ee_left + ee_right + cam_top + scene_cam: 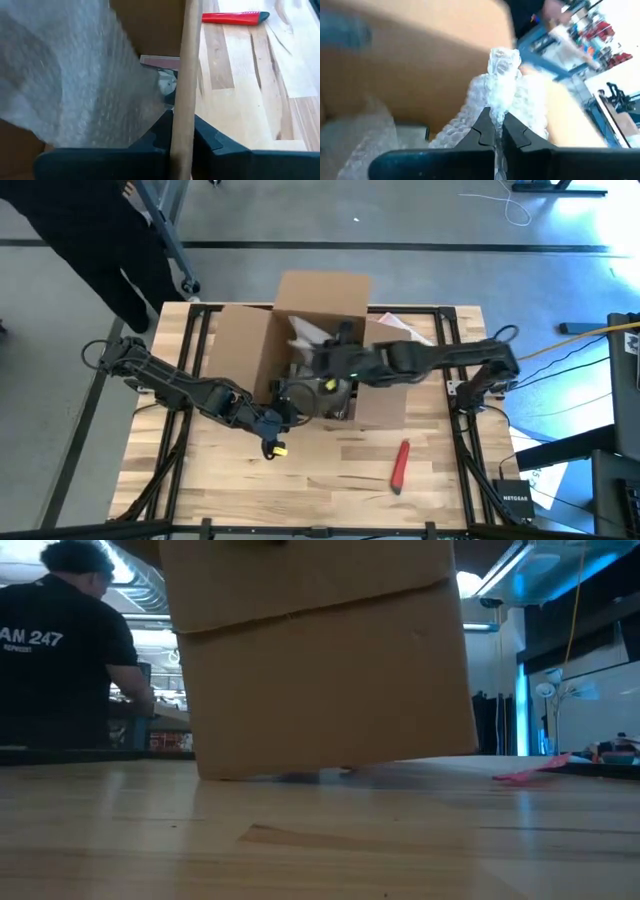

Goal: Unpack boxes
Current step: Remove the bubble wrap from the cardboard box

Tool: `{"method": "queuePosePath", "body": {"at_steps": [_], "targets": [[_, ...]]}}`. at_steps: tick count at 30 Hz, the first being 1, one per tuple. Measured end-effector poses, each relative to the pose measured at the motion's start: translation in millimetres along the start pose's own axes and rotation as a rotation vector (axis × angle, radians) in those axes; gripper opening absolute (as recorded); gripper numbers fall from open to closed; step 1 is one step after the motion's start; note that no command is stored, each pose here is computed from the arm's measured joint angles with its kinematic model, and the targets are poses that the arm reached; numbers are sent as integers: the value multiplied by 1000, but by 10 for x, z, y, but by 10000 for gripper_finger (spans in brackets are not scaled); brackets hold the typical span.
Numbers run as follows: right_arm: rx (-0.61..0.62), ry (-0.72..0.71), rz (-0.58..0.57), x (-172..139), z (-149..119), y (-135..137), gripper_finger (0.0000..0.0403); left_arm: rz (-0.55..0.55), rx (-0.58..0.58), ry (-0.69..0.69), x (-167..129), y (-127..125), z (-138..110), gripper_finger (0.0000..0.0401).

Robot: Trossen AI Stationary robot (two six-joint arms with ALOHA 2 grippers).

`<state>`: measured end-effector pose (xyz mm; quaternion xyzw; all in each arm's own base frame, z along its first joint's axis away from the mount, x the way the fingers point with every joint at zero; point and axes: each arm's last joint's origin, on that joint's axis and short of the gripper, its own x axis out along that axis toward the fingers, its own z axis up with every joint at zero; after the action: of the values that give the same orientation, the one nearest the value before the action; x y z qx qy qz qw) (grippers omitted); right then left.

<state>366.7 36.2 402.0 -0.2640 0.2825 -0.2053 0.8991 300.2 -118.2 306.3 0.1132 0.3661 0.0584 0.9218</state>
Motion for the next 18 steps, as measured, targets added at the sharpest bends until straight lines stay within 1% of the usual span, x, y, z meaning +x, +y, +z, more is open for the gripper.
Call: {"method": "queuePosePath", "body": {"at_steps": [3,8,14,16,18], "targets": [[68,-94,-22,-280,76,-189,1,3,-27,8,0,2,-9,27],[146,-180,-48,-622,82,-489,0,42,-69,41,-24,28,-39,27],[226,-290,-63,-989,56,-795,0,76,-97,169,-131,92,-95,27],[251,-317,-82,-1109,34,-897,0,91,-126,200,-159,112,-112,27],[275,-321,-124,-1205,-4,-996,0,105,-149,221,-178,125,-125,27]]}}
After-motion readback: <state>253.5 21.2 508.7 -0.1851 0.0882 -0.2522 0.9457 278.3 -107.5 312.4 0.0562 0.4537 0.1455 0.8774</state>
